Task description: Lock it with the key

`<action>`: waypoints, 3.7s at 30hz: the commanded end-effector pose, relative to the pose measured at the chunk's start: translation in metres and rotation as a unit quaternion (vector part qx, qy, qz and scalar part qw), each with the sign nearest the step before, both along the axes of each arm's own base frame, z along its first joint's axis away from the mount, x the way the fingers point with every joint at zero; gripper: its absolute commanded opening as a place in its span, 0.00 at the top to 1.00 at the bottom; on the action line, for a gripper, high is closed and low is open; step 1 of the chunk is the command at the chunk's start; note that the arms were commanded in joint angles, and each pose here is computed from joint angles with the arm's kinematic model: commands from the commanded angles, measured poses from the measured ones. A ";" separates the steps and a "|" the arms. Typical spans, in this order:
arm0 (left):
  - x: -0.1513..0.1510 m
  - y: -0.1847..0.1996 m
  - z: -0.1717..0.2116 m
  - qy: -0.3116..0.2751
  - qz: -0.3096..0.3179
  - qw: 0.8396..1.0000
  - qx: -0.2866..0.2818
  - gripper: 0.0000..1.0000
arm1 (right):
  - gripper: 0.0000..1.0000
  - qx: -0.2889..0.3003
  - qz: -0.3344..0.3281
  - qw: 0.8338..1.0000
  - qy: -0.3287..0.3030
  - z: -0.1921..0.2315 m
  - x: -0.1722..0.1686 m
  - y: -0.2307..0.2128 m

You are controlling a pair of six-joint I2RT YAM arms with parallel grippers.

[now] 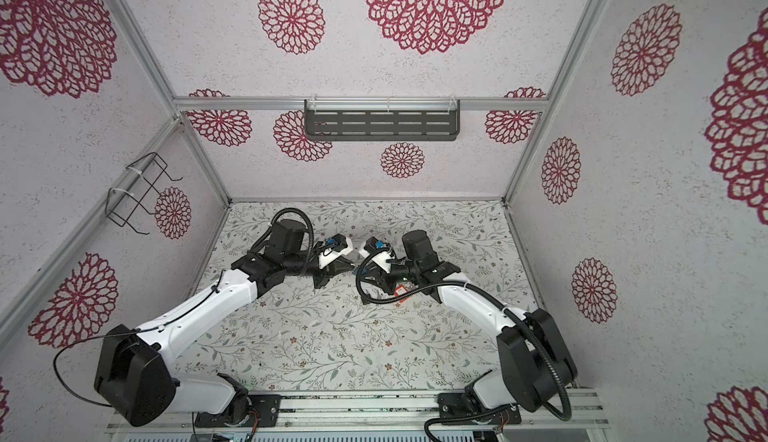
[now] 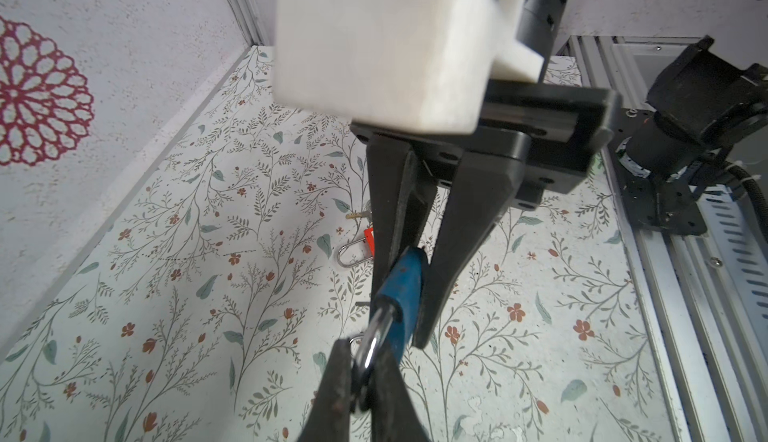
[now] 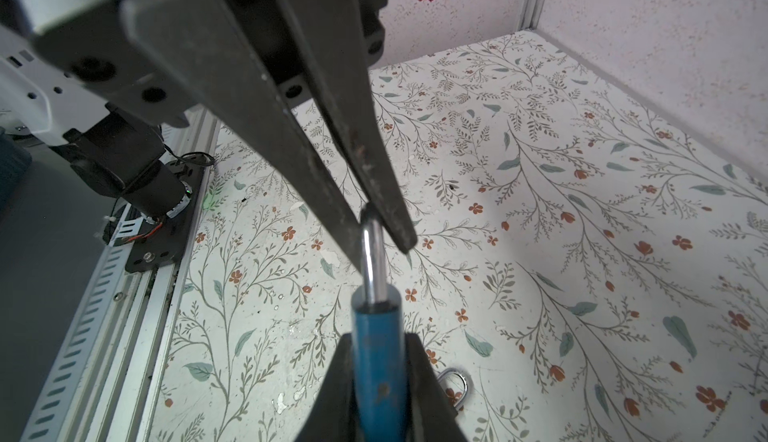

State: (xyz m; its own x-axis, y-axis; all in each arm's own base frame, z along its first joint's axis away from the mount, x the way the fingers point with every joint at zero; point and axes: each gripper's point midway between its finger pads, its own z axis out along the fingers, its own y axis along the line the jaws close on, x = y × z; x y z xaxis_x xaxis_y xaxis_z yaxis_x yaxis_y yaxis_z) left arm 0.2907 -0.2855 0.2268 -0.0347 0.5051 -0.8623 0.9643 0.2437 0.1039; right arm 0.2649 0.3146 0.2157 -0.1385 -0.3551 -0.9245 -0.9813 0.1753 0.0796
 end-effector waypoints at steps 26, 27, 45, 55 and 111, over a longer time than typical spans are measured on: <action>-0.049 0.006 0.012 0.044 -0.045 0.998 -0.010 1.00 | 0.43 0.011 -0.001 0.991 -0.130 0.047 -0.044 -0.030; -0.049 0.006 0.011 0.044 -0.044 0.998 -0.009 1.00 | 0.43 0.007 -0.008 0.992 -0.128 0.043 -0.047 -0.034; -0.057 0.012 0.007 0.036 -0.048 0.998 0.006 1.00 | 0.71 -0.047 0.008 0.994 -0.097 0.017 -0.055 -0.041; -0.060 0.009 0.008 0.034 -0.057 0.998 0.007 1.00 | 0.80 -0.054 0.012 0.994 -0.097 0.011 -0.051 -0.035; -0.066 0.001 0.010 0.019 -0.080 0.996 0.022 1.00 | 0.95 -0.065 0.049 0.995 -0.051 -0.005 -0.060 -0.028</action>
State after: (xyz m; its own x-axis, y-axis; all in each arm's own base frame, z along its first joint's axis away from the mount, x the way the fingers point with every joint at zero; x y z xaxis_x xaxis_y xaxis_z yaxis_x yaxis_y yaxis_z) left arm 0.2239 -0.2775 0.2189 -0.0357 0.5781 -0.8152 0.9936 0.1080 0.0331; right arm 0.2057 0.2805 0.1923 -0.0488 -0.5096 -0.8590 -0.9935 0.1134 -0.0108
